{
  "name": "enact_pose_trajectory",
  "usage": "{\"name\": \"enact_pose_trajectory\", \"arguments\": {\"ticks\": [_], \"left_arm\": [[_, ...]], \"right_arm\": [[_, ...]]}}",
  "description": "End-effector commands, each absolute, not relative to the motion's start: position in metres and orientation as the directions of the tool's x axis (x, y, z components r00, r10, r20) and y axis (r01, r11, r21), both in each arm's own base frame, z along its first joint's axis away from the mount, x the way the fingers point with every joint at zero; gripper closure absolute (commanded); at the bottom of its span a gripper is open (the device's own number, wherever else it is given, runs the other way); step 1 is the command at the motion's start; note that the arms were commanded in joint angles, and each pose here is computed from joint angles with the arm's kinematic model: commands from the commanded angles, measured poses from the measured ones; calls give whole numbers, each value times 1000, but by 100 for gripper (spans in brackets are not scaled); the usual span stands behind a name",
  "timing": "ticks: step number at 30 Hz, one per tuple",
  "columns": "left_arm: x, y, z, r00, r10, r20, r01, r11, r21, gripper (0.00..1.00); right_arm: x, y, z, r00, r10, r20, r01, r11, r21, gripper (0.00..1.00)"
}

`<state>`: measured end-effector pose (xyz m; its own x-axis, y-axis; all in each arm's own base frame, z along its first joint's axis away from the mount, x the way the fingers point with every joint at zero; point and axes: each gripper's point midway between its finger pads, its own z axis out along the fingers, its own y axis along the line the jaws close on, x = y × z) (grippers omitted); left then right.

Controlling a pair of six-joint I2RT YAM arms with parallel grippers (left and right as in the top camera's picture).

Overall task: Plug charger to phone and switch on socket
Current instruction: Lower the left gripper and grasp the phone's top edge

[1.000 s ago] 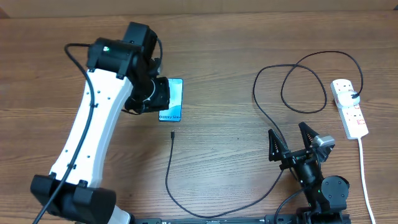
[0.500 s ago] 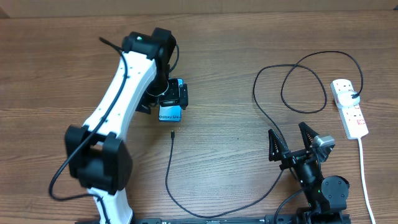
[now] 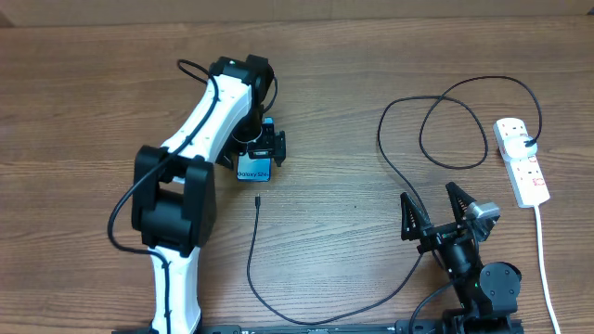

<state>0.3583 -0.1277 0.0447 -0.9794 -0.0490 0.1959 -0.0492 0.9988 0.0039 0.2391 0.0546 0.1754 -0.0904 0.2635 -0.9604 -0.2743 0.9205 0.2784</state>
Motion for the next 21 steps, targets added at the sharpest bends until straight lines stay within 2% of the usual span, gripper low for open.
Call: {"name": "enact_pose_trajectory", "arguments": {"ticks": [1,6,21], "left_arm": [[361,-122,27,-978,-21,207,-12,999,47,0],[380,-114,16,-991,-16,132,-3,995,102,0],[411,-125,13,-1000,-26,6,-25,998,53,0]], "right_arm": [[239,55,174,-87,266,-960,-277,919,280,0],[239,55,174,-87,266,-960,-277,919,280,0],[239,55,174,-87,266,-960,-277,919,280,0]]}}
